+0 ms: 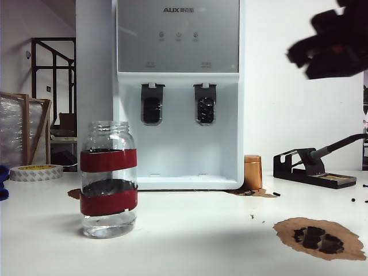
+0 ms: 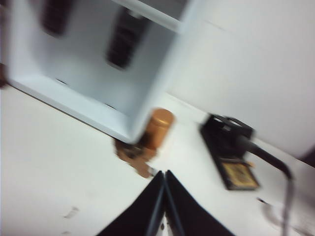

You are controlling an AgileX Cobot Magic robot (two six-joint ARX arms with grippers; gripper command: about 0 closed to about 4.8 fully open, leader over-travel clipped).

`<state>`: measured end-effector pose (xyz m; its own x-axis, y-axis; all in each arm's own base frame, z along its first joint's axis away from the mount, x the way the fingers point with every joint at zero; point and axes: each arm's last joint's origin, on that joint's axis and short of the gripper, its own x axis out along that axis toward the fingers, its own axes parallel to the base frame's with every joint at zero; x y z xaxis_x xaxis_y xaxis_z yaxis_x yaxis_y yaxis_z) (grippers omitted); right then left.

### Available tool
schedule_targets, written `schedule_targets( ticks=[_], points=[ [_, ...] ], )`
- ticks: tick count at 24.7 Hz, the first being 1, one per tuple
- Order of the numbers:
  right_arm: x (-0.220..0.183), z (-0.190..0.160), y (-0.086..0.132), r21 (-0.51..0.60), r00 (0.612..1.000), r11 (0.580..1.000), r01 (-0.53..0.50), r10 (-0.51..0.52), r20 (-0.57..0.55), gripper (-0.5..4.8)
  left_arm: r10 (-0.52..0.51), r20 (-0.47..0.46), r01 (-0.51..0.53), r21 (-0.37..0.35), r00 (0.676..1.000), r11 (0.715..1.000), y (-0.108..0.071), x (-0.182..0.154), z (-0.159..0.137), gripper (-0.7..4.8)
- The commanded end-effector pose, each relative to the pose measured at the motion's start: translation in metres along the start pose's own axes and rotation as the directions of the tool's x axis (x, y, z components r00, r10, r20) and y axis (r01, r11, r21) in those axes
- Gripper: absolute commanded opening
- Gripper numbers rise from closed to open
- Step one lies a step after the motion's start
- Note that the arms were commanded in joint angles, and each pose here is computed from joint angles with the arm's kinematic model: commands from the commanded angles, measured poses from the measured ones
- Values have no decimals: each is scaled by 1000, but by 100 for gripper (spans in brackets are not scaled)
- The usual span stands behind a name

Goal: Pick up the water bottle with two loops of red belts, then reach the front water dispenser and gently press the gray-black baffle horizontally to get a little water.

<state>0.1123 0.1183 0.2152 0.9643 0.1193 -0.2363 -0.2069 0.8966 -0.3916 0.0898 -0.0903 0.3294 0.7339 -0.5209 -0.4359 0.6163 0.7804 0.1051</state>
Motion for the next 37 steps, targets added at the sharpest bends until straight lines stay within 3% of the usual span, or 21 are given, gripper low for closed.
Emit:
schedule_targets(
  ticks=[1, 2, 3, 5, 10, 12, 15, 20, 24, 27, 30, 33, 37],
  points=[
    [-8, 2, -11, 7, 999, 999, 43, -43, 1, -4, 15, 32, -15, -11, 999, 1000, 1, -3, 3, 286],
    [-13, 2, -16, 22, 999, 999, 47, -47, 15, -4, 15, 38, -15, -12, 999, 1000, 1, -5, 3, 198],
    [-20, 2, -23, 41, 998, 997, 59, -60, 29, -4, 19, 50, -18, -16, 999, 1000, 2, -7, 3, 62],
    [-27, 1, -31, 54, 997, 996, 69, -71, 40, -4, 22, 61, -21, -23, 998, 1000, 4, -10, 3, -5],
    [-45, -7, -51, 86, 996, 994, 65, -70, 62, -4, 44, 69, -41, -46, 997, 998, 10, -13, 2, -5],
    [-52, -10, -54, 88, 994, 996, -25, 16, 106, -4, 40, 73, -36, -58, 997, 998, 13, -13, 2, -5],
    [-64, -12, -59, 96, 958, 972, -213, 189, 215, -4, 56, 77, -49, -93, 995, 994, 21, -11, -1, -5],
    [-71, -15, -62, 93, 938, 960, -263, 232, 256, -4, 42, 78, -33, -113, 996, 993, 31, -5, -15, -5],
    [-70, -23, -61, 58, 949, 973, -225, 205, 239, -4, 86, 110, -67, -172, 990, 983, 42, 2, -49, -5],
    [-66, -32, -56, 172, 948, 953, -248, 202, 247, -4, 118, 179, -87, -174, 977, 981, 43, 0, -63, -5],
    [-62, -35, -51, 231, 922, 932, -280, 195, 334, -4, 87, 240, -51, -153, 967, 987, 40, 2, -70, -5],
    [-57, -39, -43, 214, 885, 914, -344, 240, 398, -4, 76, 229, -41, -155, 970, 987, 40, 7, -76, -5],
    [-50, -50, -33, 204, 874, 899, -387, 288, 391, -4, 96, 235, -58, -164, 967, 985, 40, 9, -78, -5]
  ],
)
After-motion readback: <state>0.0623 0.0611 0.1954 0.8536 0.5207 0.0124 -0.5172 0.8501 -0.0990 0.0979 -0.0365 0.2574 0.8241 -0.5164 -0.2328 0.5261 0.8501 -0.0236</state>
